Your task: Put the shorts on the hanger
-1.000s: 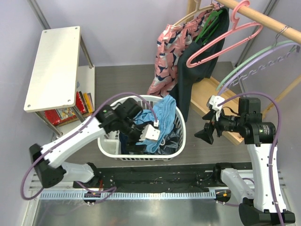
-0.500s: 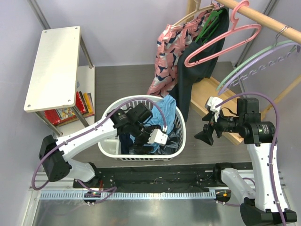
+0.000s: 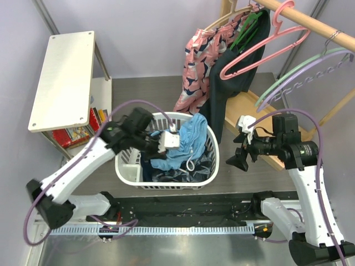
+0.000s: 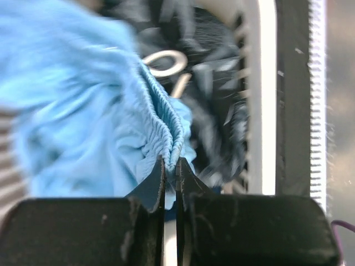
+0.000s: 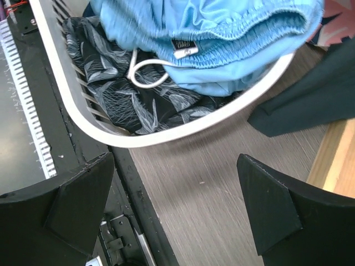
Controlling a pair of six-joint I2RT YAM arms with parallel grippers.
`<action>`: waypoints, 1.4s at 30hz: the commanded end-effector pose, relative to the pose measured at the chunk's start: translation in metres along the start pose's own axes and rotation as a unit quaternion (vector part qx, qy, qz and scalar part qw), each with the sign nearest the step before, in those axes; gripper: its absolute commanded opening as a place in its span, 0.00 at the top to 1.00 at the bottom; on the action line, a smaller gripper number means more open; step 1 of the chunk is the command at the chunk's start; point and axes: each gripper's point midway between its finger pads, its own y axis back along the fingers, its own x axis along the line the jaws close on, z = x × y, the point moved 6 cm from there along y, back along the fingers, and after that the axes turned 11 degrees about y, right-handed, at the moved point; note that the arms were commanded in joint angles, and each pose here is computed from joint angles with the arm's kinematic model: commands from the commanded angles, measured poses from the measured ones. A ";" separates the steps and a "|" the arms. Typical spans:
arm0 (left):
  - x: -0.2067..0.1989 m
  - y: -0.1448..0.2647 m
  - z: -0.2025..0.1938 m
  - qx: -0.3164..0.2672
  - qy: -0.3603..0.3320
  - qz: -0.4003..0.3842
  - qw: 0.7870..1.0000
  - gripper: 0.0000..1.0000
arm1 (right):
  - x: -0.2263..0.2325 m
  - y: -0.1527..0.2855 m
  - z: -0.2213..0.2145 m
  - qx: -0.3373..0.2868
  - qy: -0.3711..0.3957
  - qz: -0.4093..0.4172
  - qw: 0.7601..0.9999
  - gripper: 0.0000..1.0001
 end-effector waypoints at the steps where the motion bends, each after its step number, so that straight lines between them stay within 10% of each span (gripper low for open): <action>1: -0.009 0.074 0.009 -0.082 0.029 0.067 0.994 1.00 | -0.006 -0.013 0.009 -0.014 0.018 0.001 1.000 0.02; 14: 0.075 0.155 -0.023 -0.168 0.281 0.269 0.906 1.00 | -0.046 -0.076 0.053 -0.018 0.148 -0.015 0.989 0.05; 32: 0.098 0.142 -0.044 -0.123 0.312 0.255 0.907 1.00 | -0.133 -0.182 0.061 0.001 0.273 0.019 0.962 0.06; 42: 0.101 0.139 -0.038 -0.136 0.322 0.234 0.907 1.00 | -0.129 -0.216 0.054 0.012 0.279 0.064 0.958 0.24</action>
